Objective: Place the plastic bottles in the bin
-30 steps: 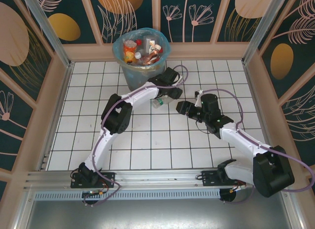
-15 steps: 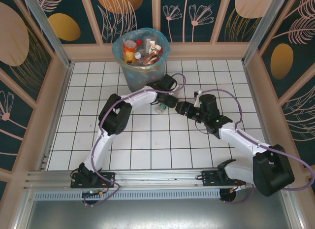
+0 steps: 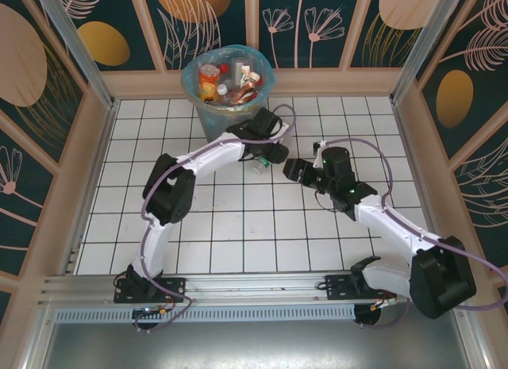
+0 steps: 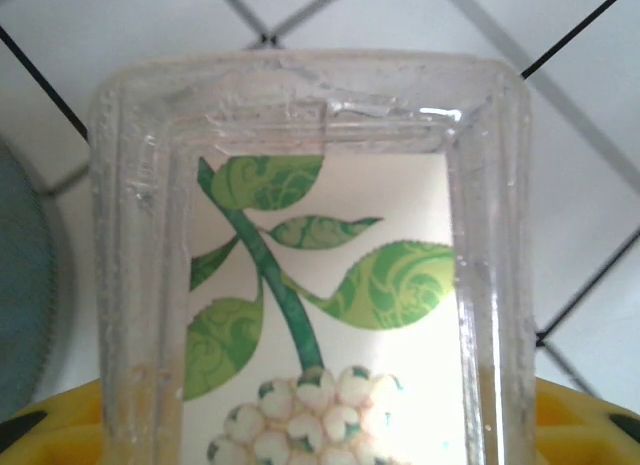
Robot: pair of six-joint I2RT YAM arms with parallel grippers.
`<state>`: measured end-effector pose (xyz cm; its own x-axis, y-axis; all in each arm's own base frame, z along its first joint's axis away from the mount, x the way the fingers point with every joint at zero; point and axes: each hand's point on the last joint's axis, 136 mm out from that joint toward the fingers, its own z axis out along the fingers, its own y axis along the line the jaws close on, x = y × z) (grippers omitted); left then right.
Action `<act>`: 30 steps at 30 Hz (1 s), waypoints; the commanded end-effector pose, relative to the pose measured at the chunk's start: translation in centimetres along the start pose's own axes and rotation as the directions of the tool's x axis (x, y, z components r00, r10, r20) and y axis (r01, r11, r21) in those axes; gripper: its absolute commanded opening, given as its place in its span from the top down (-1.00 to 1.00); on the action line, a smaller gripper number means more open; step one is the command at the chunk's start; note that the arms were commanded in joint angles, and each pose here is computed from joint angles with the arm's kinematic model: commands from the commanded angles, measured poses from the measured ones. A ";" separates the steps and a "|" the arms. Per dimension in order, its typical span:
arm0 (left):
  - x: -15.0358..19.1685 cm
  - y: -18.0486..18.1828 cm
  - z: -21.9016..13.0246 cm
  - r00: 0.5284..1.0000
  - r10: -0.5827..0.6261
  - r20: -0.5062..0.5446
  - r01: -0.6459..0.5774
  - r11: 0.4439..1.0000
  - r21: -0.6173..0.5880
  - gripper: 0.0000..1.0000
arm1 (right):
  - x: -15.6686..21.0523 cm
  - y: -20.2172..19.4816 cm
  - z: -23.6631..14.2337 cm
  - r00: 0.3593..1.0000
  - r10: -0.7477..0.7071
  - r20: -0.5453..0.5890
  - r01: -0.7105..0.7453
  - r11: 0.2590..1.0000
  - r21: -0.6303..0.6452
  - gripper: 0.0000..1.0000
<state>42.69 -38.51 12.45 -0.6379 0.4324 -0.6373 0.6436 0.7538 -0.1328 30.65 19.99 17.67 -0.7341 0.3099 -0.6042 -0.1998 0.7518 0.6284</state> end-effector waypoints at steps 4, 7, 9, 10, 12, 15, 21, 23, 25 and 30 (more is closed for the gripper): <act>-9.4 -3.1 -13.7 0.952 0.041 0.304 -0.062 0.996 0.061 0.17 | -6.3 4.4 -6.3 0.952 -0.112 0.285 0.124 0.992 -0.027 -0.40; -12.6 -3.3 -19.4 0.903 0.061 0.426 -0.076 0.997 0.018 0.18 | -8.6 6.5 -9.1 0.911 -0.118 0.395 0.157 0.985 -0.070 -0.36; -14.4 -3.0 -22.7 0.866 0.079 0.495 -0.077 0.997 -0.024 0.19 | -9.6 7.8 -10.1 0.896 -0.117 0.428 0.175 0.980 -0.099 -0.32; -15.3 -2.8 -24.3 0.846 0.094 0.525 -0.076 0.996 -0.056 0.20 | -9.9 8.2 -10.1 0.895 -0.116 0.430 0.179 0.978 -0.108 -0.31; -16.8 -1.5 -26.6 0.813 0.125 0.569 -0.057 0.989 -0.136 0.21 | -10.4 9.1 -10.0 0.897 -0.115 0.426 0.187 0.974 -0.130 -0.31; -19.0 1.5 -29.4 0.772 0.168 0.614 0.008 0.962 -0.273 0.19 | -10.5 10.2 -8.9 0.909 -0.119 0.398 0.196 0.968 -0.158 -0.30; -21.6 8.3 -29.8 0.752 0.220 0.622 0.099 0.895 -0.436 0.20 | -8.9 12.1 -6.3 0.934 -0.135 0.332 0.209 0.957 -0.200 -0.31; -21.9 10.7 -28.7 0.758 0.212 0.617 0.125 0.881 -0.457 0.20 | -8.4 12.3 -5.8 0.937 -0.141 0.319 0.212 0.956 -0.201 -0.31; -22.2 12.1 -27.6 0.763 0.211 0.611 0.131 0.875 -0.466 0.19 | -8.2 12.5 -5.8 0.938 -0.138 0.319 0.210 0.956 -0.203 -0.31; -22.5 14.5 -25.3 0.761 0.209 0.614 0.145 0.868 -0.475 0.10 | -7.9 12.2 -5.8 0.940 -0.124 0.318 0.195 0.960 -0.203 -0.32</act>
<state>55.14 -24.95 42.14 -0.1605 0.1986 -0.9669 0.2827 0.9478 0.1477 30.34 23.46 30.56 -0.5130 0.3435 -0.7867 -0.4383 0.6831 0.5841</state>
